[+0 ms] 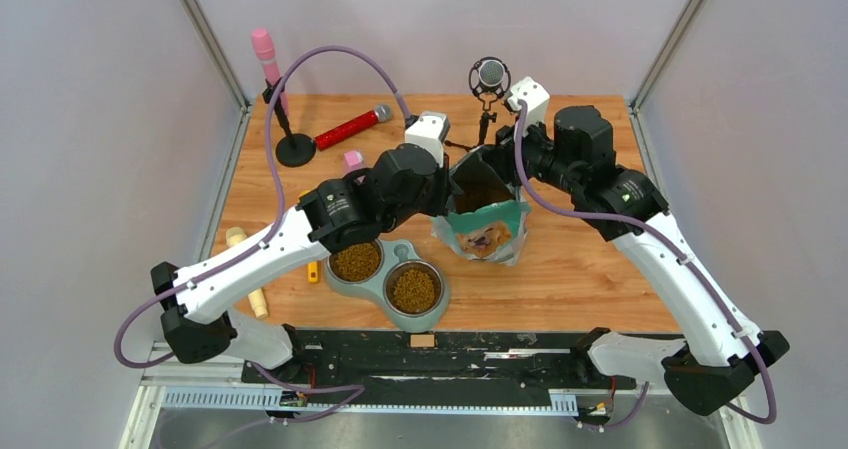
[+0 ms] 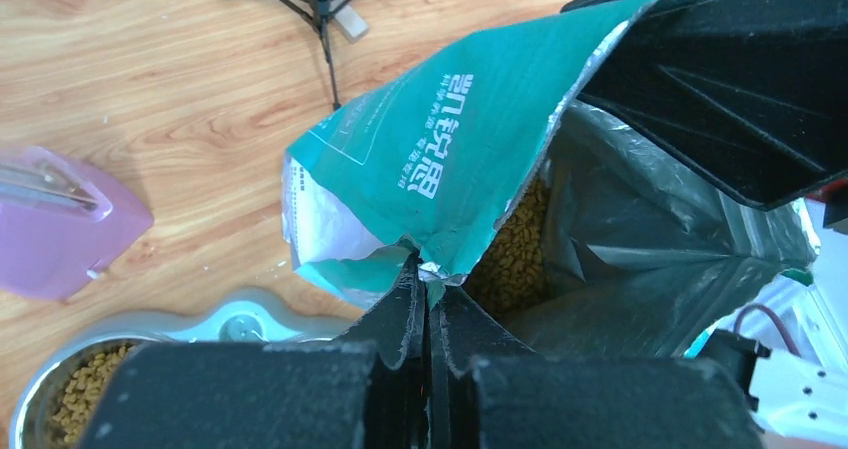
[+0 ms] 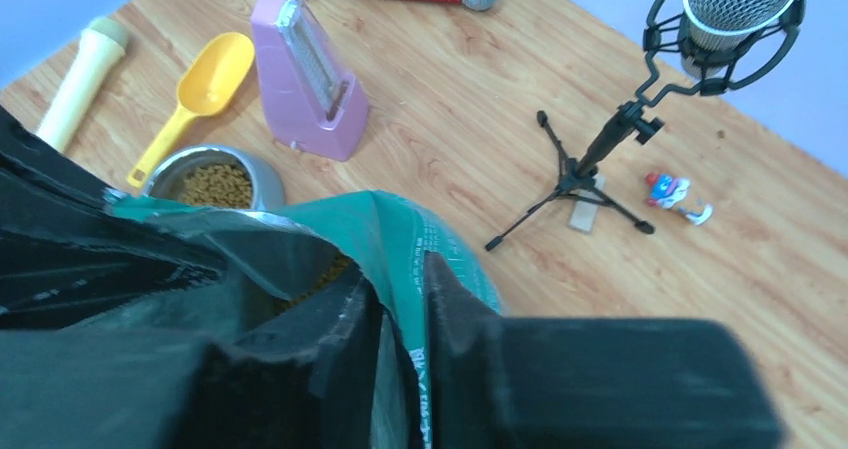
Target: Serve the pet food
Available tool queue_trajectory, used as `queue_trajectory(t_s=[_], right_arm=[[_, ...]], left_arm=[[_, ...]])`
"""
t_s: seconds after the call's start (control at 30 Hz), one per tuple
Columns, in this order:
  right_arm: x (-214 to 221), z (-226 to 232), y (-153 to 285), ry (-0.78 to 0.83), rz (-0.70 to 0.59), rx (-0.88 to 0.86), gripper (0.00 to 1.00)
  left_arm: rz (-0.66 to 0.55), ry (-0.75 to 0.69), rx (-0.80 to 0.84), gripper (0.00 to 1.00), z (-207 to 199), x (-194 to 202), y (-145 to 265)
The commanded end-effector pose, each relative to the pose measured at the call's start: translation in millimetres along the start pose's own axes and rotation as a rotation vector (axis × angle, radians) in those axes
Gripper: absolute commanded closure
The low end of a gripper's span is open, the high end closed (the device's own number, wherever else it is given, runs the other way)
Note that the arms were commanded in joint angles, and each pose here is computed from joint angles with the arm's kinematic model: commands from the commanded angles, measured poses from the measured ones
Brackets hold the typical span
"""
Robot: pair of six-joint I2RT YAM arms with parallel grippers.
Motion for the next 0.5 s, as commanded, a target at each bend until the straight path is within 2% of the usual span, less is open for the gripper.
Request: queue_trajectory(t_s=[0.0, 0.1, 0.27, 0.4, 0.47], right_arm=[[-21, -5, 7, 0.088, -0.062, -0.061, 0.72], [-33, 0, 16, 0.088, -0.104, -0.091, 0.51], [-37, 5, 39, 0.177, -0.192, -0.126, 0.24], [-39, 9, 60, 0.250, -0.259, -0.155, 0.03], [-31, 6, 66, 0.289, -0.255, -0.140, 0.00]], left_arm=[[-0.296, 0.145, -0.042, 1.00, -9, -68, 13], [-0.304, 0.120, -0.099, 1.00, -13, -71, -8], [-0.362, 0.114, -0.189, 1.00, -10, -87, -23], [-0.354, 0.134, -0.187, 1.00, -3, -92, -31], [-0.349, 0.138, -0.179, 1.00, -2, -92, -31]])
Point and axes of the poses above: each gripper's point midway between its finger pads, its own y axis back along the fingers, its own z axis along the line the jaws close on, x = y × z, the point moved 4 cm from there along y, back along the fingers, and after that the axes turned 6 degrees about y, right-handed, at the moved point
